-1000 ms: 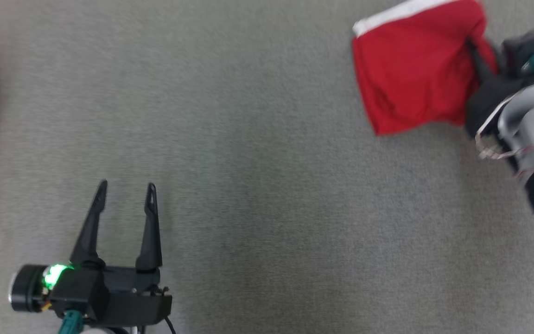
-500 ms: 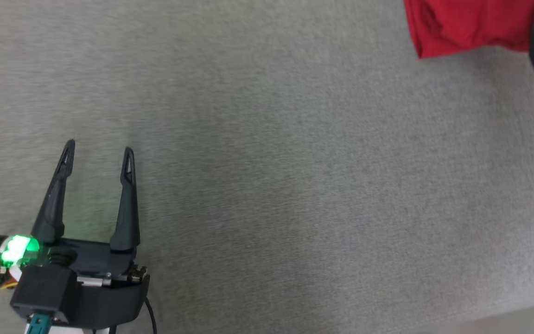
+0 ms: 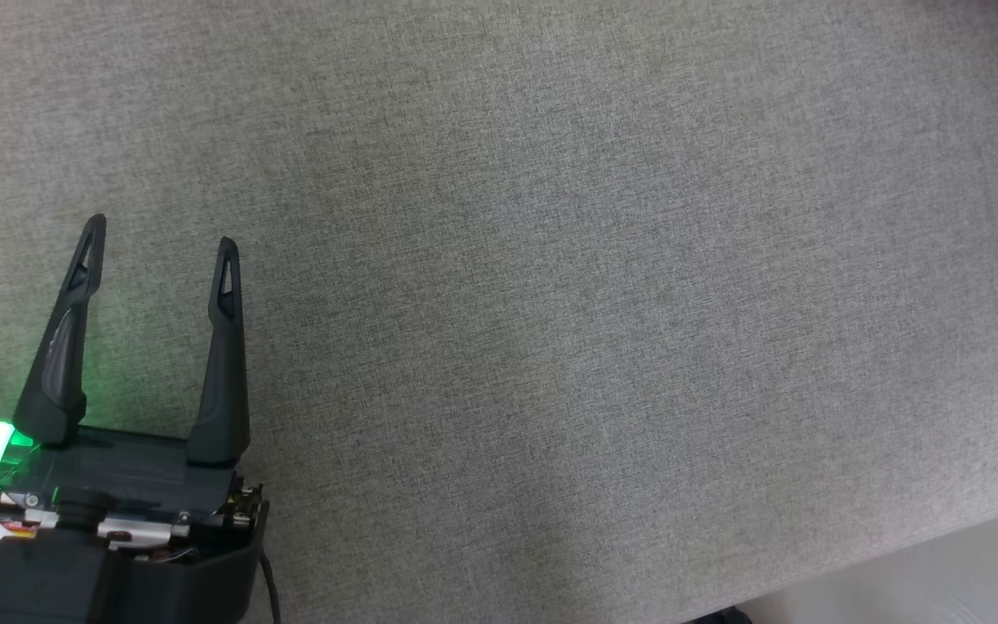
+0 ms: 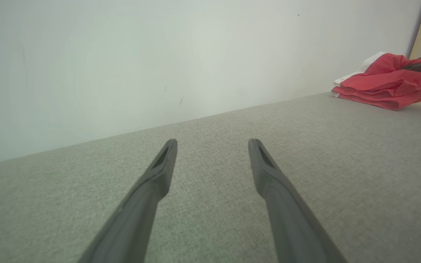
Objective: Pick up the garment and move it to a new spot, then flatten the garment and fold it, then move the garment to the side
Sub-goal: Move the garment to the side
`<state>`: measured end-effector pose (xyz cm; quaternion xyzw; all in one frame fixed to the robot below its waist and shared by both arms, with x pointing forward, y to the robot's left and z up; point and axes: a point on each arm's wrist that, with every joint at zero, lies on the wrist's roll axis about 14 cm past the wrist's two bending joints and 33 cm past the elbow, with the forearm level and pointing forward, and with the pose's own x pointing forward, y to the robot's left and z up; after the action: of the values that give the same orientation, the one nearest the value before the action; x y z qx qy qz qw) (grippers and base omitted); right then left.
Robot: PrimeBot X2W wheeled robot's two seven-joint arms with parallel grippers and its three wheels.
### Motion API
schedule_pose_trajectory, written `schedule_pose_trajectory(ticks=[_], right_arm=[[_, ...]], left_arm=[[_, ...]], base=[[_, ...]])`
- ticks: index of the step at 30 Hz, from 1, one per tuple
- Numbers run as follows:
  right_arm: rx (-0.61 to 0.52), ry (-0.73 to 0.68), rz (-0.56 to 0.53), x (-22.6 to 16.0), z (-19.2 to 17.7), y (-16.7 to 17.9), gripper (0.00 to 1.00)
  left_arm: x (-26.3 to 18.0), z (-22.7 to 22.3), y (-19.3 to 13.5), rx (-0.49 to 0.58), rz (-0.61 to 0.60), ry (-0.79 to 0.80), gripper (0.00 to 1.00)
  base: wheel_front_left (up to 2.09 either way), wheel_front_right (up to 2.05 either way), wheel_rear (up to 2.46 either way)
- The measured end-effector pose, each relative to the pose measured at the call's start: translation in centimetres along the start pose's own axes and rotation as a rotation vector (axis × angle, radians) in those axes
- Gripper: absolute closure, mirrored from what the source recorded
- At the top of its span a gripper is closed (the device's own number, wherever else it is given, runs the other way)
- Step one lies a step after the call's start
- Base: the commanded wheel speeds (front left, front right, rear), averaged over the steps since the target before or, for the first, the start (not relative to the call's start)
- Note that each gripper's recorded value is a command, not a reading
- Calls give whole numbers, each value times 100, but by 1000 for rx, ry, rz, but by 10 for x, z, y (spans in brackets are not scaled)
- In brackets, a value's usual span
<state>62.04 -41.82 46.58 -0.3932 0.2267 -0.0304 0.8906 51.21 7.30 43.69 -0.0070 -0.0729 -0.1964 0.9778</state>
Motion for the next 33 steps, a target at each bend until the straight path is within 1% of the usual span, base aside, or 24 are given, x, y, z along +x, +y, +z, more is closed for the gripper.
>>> schedule_pose_trajectory(ticks=[4, 12, 13, 14, 17, 20, 26, 29, 32, 33], right_arm=[[-21, 12, -11, 3, -1, -5, 100], [-46, -6, -18, 13, 10, -6, 100], [-56, -11, -20, 13, 12, -8, 29], [-57, -19, -24, 13, 14, -10, 0], [-53, -20, -38, 12, 16, -15, 0], [-16, -42, -72, 8, 23, -28, 0], [29, -124, -127, -7, 48, -53, 0], [81, -201, -155, -19, 72, -65, 0], [153, -350, -178, -36, 113, -75, 0], [160, -390, -175, -43, 123, -75, 0]], left_arm=[[1, -3, -1, -2, -4, -1, 0], [-2, -3, 3, 5, 14, 3, 0], [-2, -3, 4, 6, 18, 4, 0], [-2, -3, 4, 6, 20, 4, 0], [-3, -1, 6, 6, 26, 3, 0], [-3, 1, 7, 8, 35, 3, 0], [-5, 11, 7, 4, 52, -3, 0], [-7, 20, 7, -13, 69, -6, 0], [-14, 28, 10, -28, 105, -1, 0], [-17, 30, 12, -29, 117, 6, 0]], base=[[0, 0, 0], [0, 0, 0], [0, 0, 0], [0, 0, 0], [0, 0, 0], [0, 0, 0], [0, 0, 0], [0, 0, 0], [0, 0, 0], [0, 0, 0]])
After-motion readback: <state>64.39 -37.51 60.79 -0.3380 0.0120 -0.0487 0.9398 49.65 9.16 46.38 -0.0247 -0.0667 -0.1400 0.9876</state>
